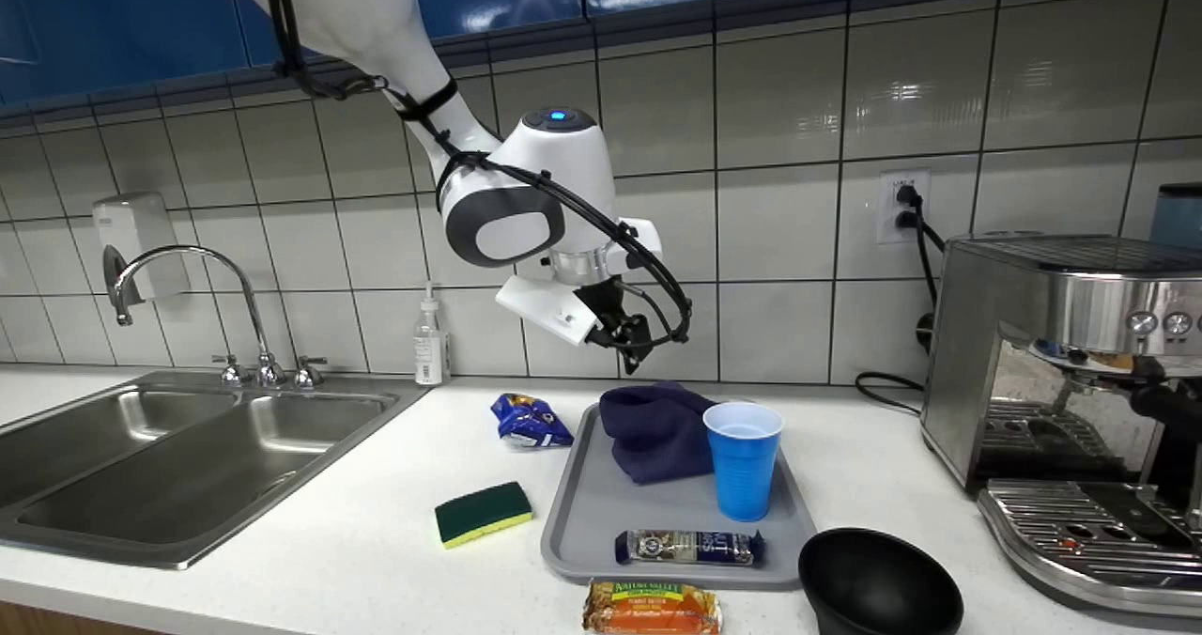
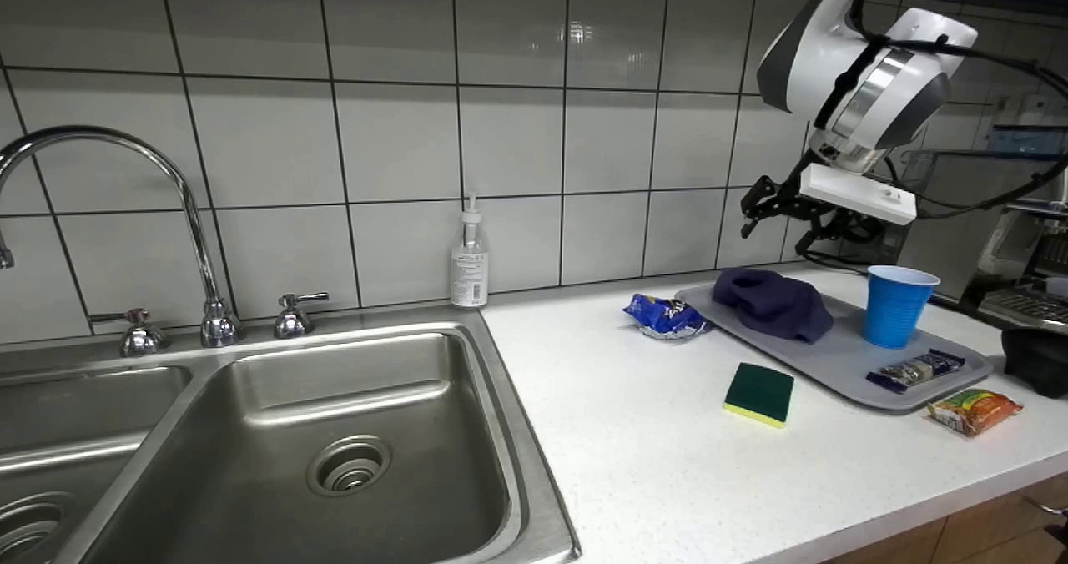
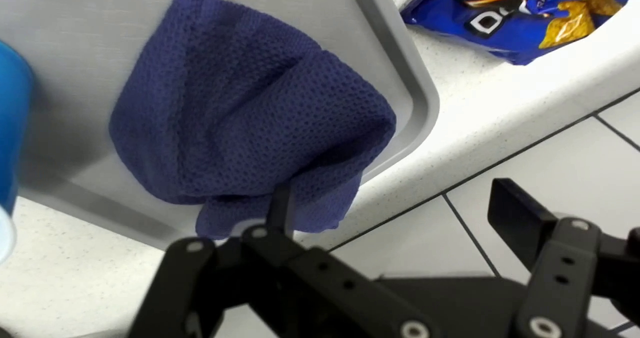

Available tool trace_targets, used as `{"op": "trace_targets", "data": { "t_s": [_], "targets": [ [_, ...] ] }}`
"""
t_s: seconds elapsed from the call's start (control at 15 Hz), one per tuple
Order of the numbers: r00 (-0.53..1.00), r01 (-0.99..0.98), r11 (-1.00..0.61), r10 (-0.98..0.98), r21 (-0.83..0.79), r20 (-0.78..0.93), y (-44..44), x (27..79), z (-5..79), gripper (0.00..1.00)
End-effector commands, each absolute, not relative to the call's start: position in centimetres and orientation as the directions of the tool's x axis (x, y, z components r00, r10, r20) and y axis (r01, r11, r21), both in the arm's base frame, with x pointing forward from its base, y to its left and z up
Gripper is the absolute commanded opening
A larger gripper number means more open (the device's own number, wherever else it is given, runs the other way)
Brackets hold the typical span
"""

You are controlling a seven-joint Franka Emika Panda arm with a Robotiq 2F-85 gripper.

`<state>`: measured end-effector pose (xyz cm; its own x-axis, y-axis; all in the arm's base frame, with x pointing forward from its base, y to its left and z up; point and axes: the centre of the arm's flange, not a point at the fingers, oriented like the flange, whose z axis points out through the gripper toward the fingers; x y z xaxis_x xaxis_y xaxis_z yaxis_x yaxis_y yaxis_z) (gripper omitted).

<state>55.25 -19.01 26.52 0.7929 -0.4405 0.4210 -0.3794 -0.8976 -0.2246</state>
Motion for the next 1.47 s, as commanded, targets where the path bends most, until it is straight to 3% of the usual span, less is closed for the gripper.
{"op": "trace_targets", "data": {
  "t_s": [0.0, 1.0, 1.4],
  "targets": [
    [0.823, -0.308, -0.924, -0.379, -0.228, 0.423, -17.3, 53.9, 27.7, 1.0],
    [0.913, 0.065, -0.991, 0.013, -0.113, 0.407, -13.3, 55.3, 26.1, 1.0],
    [0.914, 0.029, -0.993, -0.02, -0.114, 0.405, -13.1, 55.6, 25.7, 1.0]
  ]
}}
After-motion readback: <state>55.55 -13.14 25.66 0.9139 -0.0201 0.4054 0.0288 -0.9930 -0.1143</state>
